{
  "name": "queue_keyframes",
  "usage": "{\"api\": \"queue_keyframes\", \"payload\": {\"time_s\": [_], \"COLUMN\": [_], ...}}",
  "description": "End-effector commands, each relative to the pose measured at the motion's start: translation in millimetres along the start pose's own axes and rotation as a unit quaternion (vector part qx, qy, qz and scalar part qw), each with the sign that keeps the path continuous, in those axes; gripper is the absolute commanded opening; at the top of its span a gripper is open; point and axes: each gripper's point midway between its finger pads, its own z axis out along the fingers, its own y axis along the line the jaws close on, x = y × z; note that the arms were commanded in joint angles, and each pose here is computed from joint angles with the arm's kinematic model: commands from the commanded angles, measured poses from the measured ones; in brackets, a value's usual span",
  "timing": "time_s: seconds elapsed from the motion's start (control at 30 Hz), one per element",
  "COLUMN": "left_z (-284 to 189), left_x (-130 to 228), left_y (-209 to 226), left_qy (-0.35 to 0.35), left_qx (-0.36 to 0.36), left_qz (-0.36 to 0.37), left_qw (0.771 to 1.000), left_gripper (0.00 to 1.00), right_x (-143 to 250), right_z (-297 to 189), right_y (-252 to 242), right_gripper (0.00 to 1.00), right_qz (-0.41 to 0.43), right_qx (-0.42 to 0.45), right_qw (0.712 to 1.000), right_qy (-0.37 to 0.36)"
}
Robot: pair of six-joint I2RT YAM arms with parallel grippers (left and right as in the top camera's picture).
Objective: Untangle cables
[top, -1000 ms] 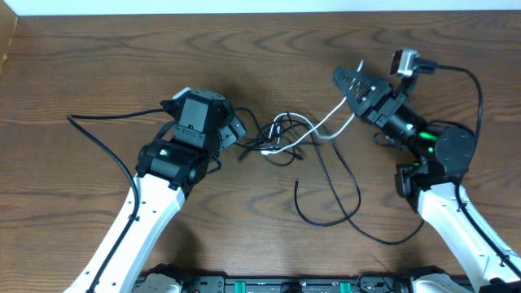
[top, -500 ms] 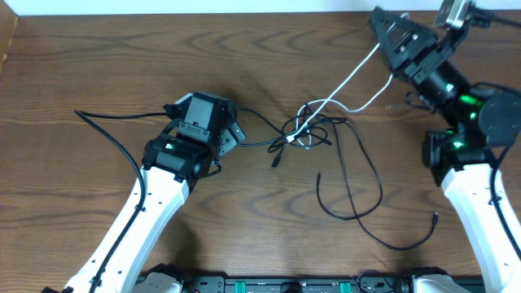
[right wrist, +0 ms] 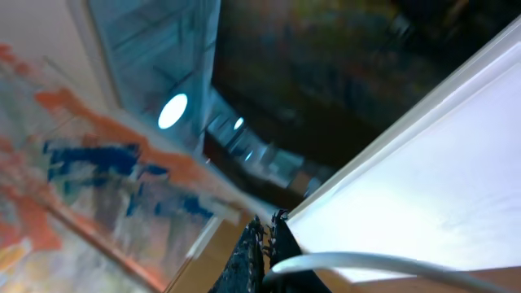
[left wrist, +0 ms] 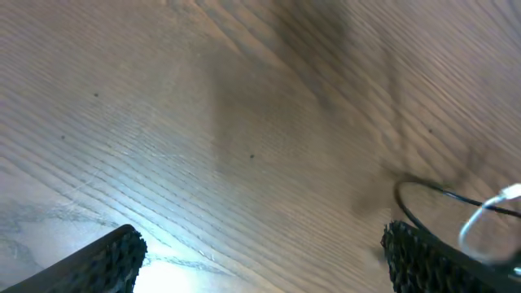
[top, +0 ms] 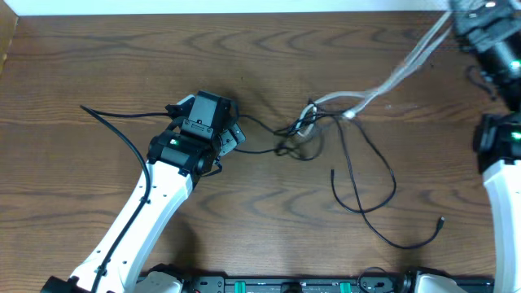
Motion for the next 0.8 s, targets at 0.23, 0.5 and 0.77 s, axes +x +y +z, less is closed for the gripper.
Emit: {"api": "queue_keyframes", "payload": {"time_s": [0.23,0.5,0.77], "left_z": [-1.1,-15.3,-37.4], "left_x": [9.4,54.8,89.0], "left_y": [-10.8,-43.2,-58.7], "left_qy": [0.031,0.154,0.227], "left_qx": [0.026,0.138,0.235], "left_qz": [0.002,0.080,0.192], "left_qw": [0.999,0.975,0.925], "left_gripper": [0.93,0.88,0.77], "right_x": [-28.3,-15.5,-10.7], "right_z": [-25.4,-28.0,-30.2], "right_y": [-15.4,-34.6,-45.6], "right_gripper": [0.01,0.01,0.01], "right_qz": [-0.025,-0.026,-0.019], "right_qx": [0.046,0.077,0.096], "right_qw": [0.999,0.996,0.994], "right_qy": [-0.004,0.029,0.039]}}
